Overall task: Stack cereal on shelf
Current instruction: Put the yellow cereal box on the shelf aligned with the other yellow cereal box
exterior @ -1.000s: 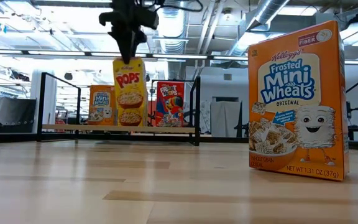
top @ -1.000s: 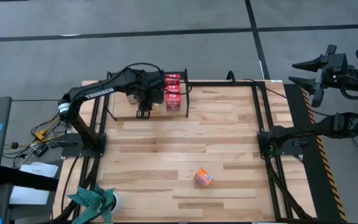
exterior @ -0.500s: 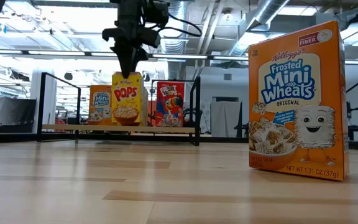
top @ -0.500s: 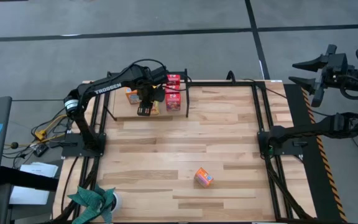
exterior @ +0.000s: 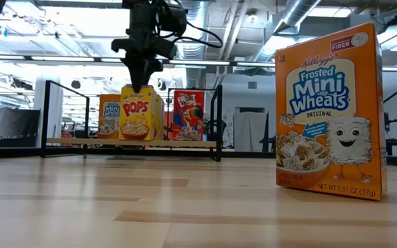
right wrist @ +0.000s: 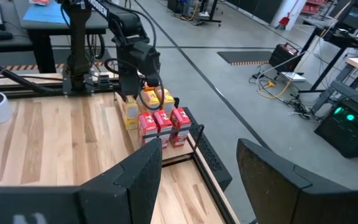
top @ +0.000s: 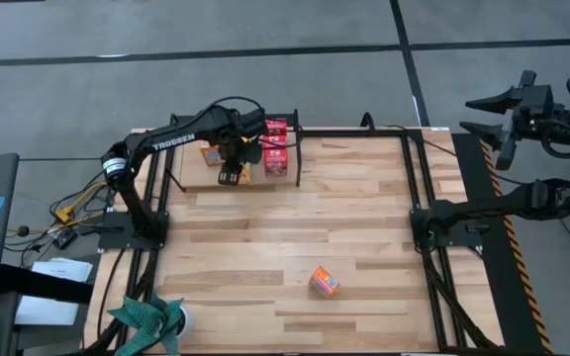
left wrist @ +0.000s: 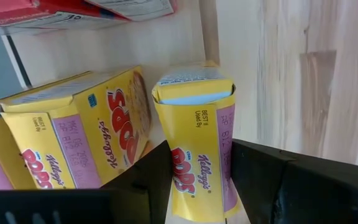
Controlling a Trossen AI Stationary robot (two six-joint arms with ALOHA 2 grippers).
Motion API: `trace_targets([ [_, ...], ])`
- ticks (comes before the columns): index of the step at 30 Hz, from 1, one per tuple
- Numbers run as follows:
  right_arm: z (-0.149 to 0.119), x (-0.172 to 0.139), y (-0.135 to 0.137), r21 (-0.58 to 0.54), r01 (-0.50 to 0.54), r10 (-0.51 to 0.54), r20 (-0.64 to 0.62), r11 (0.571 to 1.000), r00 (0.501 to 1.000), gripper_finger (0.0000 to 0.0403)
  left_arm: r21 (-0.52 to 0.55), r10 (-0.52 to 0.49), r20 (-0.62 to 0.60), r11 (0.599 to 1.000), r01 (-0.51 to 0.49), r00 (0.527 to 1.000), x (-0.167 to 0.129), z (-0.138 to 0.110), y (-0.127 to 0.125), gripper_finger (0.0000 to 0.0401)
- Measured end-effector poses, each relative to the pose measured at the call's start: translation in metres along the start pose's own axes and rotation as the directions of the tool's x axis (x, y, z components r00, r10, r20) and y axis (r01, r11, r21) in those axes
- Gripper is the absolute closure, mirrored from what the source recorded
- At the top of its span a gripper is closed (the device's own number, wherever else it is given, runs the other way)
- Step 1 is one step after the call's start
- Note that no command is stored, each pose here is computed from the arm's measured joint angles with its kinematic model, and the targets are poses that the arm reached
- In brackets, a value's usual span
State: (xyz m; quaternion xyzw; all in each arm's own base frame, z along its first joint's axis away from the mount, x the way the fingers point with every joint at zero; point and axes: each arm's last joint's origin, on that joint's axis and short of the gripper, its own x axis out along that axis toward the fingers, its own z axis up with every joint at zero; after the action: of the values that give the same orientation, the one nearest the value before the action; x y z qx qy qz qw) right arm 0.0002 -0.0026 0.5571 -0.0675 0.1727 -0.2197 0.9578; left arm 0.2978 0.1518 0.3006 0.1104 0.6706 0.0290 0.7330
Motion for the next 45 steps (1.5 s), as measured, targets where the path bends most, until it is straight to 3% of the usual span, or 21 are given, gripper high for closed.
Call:
trace_targets([
  [45, 0.0, 0.0, 0.0, -0.027, 0.0, 0.0, 0.0, 1.0, 1.0, 0.0171, -0.034, 0.049, 0.014, 0.998, -0.049, 0.999, 0.0012, -0.0013, 0.0098, 0.027],
])
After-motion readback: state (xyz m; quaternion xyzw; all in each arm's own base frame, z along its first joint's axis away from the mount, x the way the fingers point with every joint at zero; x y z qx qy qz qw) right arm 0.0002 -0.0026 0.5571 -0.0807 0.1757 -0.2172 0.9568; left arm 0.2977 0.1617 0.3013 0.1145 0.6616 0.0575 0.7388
